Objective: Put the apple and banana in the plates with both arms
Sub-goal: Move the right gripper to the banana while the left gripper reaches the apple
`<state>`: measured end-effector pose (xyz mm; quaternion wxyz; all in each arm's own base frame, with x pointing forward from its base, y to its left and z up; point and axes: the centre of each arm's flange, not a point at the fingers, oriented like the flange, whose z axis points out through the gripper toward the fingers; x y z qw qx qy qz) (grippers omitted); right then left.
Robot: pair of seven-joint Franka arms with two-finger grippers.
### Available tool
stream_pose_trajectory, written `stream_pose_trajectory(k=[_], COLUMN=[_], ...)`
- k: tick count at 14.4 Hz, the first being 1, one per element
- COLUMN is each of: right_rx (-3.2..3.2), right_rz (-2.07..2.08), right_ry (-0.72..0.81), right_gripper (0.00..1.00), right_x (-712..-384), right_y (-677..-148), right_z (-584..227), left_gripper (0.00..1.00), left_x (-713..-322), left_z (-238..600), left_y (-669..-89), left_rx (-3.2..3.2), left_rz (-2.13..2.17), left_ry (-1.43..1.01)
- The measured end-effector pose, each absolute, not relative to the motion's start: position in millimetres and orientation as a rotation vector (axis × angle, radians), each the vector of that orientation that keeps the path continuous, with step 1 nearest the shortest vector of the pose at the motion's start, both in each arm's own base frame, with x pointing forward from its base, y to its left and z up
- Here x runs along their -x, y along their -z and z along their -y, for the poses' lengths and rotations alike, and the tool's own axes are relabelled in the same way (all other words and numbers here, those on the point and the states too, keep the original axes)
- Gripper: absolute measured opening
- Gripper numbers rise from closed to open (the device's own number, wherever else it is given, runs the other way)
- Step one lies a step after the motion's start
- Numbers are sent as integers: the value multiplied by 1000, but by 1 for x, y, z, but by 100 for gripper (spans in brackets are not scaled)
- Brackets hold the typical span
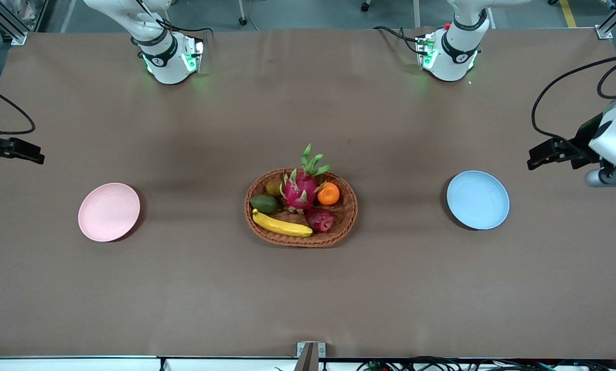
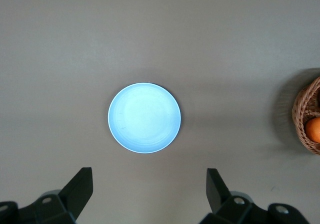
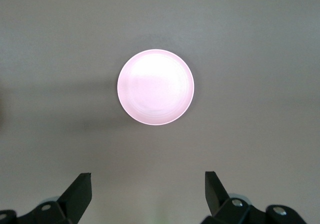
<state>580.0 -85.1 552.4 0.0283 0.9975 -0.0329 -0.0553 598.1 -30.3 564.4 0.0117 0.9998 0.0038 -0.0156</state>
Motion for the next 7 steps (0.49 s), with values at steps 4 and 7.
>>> stream_pose_trajectory(k=[4,7], right_rx=[-3140,-3108], right_rz=[430,608], right_ry=[201,209], right_gripper=[100,100], right_x=[-599,-619], right_y=[-524,-488], right_z=[34,-35], left_gripper=[100,100], left_x=[-606,-612], left_z=[43,60], left_y=[-546,-532], left_rx=[-3115,-3115], left_rz=[23,67], left_ry=[83,95])
